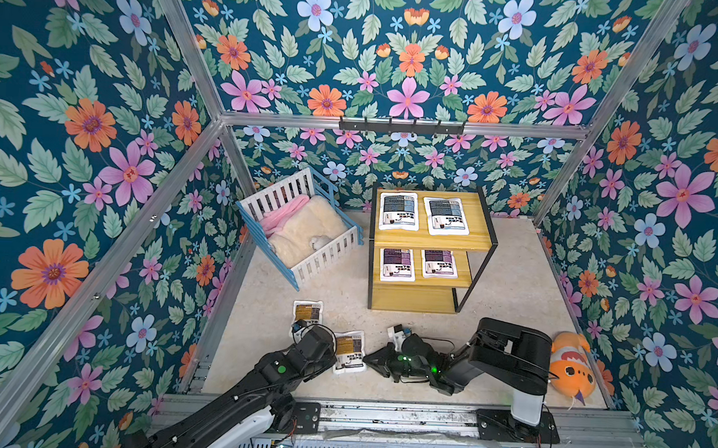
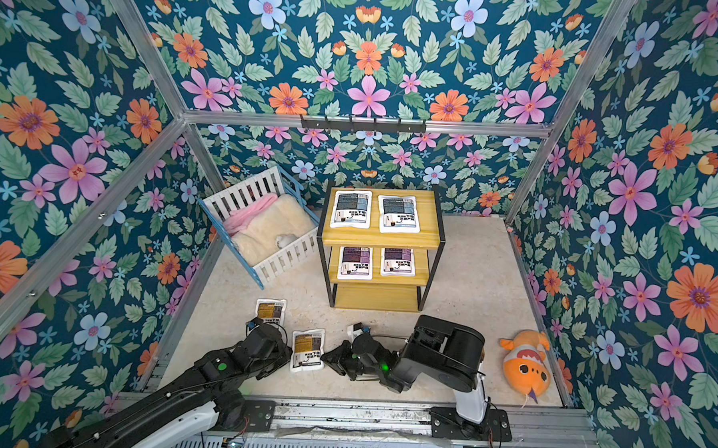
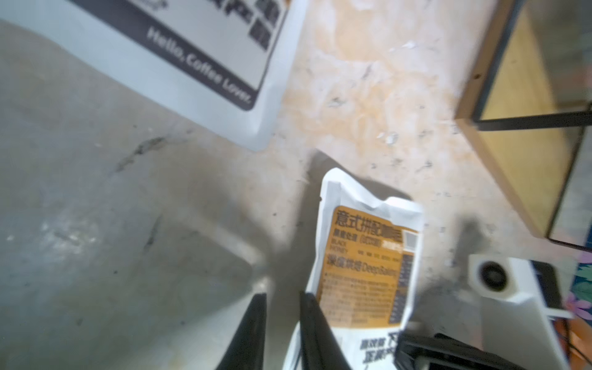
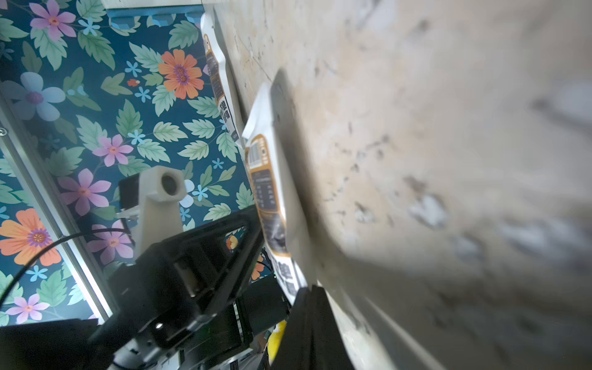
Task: Place the bagged coffee beans on the shelf by color
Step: Pick up the bagged coffee beans at the center of the board, then place the bagged coffee beans on the shelf, then adjust the bagged coffee beans on the shelf.
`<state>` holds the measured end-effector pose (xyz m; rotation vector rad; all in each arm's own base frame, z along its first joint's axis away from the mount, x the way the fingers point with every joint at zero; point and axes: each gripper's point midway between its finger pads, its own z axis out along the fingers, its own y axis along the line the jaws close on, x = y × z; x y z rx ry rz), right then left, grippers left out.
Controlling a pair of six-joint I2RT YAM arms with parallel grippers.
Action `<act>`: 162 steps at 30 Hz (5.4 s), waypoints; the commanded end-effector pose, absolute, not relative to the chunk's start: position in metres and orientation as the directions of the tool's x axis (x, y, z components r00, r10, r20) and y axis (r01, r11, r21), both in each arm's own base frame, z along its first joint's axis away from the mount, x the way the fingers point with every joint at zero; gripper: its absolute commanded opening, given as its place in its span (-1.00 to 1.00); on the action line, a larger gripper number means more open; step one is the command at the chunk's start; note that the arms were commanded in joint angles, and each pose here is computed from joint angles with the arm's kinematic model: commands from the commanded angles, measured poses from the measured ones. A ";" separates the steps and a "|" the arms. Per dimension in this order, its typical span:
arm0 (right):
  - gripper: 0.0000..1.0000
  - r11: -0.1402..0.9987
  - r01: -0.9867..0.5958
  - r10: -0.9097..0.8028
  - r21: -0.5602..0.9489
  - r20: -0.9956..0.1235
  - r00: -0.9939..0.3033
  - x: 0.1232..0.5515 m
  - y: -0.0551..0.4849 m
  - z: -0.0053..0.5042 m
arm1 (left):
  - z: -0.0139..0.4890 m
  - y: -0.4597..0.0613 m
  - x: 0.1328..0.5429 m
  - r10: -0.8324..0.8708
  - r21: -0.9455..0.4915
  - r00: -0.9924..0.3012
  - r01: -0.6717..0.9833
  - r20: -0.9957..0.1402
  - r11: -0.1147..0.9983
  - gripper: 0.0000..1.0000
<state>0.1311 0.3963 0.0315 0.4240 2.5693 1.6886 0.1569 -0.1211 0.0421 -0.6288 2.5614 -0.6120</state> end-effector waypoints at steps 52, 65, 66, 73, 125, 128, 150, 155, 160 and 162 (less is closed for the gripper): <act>-1.00 0.449 -0.210 0.574 0.869 -0.460 -0.678 0.292 0.304 0.086 | 0.127 -0.153 0.181 -0.437 -0.680 -0.746 0.030 -0.503 0.732 -0.26; -1.00 0.427 -0.153 0.559 0.891 -0.393 -0.730 0.327 0.316 0.065 | 0.129 -0.148 0.181 -0.425 -0.656 -0.741 0.029 -0.520 0.754 -0.27; -1.00 0.433 -0.147 0.554 0.890 -0.391 -0.735 0.329 0.317 0.062 | 0.128 -0.147 0.180 -0.423 -0.654 -0.742 0.027 -0.520 0.756 -0.27; -0.89 0.475 -0.112 0.536 0.873 -0.387 -0.751 0.338 0.314 0.050 | 0.129 -0.145 0.181 -0.423 -0.647 -0.737 0.025 -0.527 0.762 -0.26; -0.32 0.102 0.145 0.699 0.984 0.033 -0.714 0.251 0.300 0.093 | 0.108 -0.169 0.315 -0.397 -0.772 -0.840 0.039 -0.369 0.634 -0.41; -0.37 -0.046 0.137 0.739 0.989 0.126 -0.661 0.263 0.301 0.102 | 0.102 -0.173 0.325 -0.396 -0.781 -0.848 0.034 -0.353 0.623 -0.42; -0.15 0.214 0.225 0.849 0.951 -0.067 -0.525 0.313 0.314 0.060 | 0.105 -0.152 0.308 -0.378 -0.694 -0.826 0.022 -0.419 0.720 -0.41; -0.15 0.232 0.244 0.851 0.942 -0.075 -0.519 0.316 0.310 0.048 | 0.108 -0.148 0.306 -0.379 -0.682 -0.818 0.022 -0.433 0.731 -0.41; -0.15 0.249 0.219 0.837 0.943 -0.097 -0.538 0.319 0.316 0.051 | 0.108 -0.146 0.305 -0.376 -0.673 -0.817 0.021 -0.438 0.739 -0.41; -0.26 0.245 0.211 0.830 0.946 -0.092 -0.550 0.319 0.321 0.051 | 0.108 -0.146 0.305 -0.375 -0.672 -0.817 0.021 -0.439 0.740 -0.40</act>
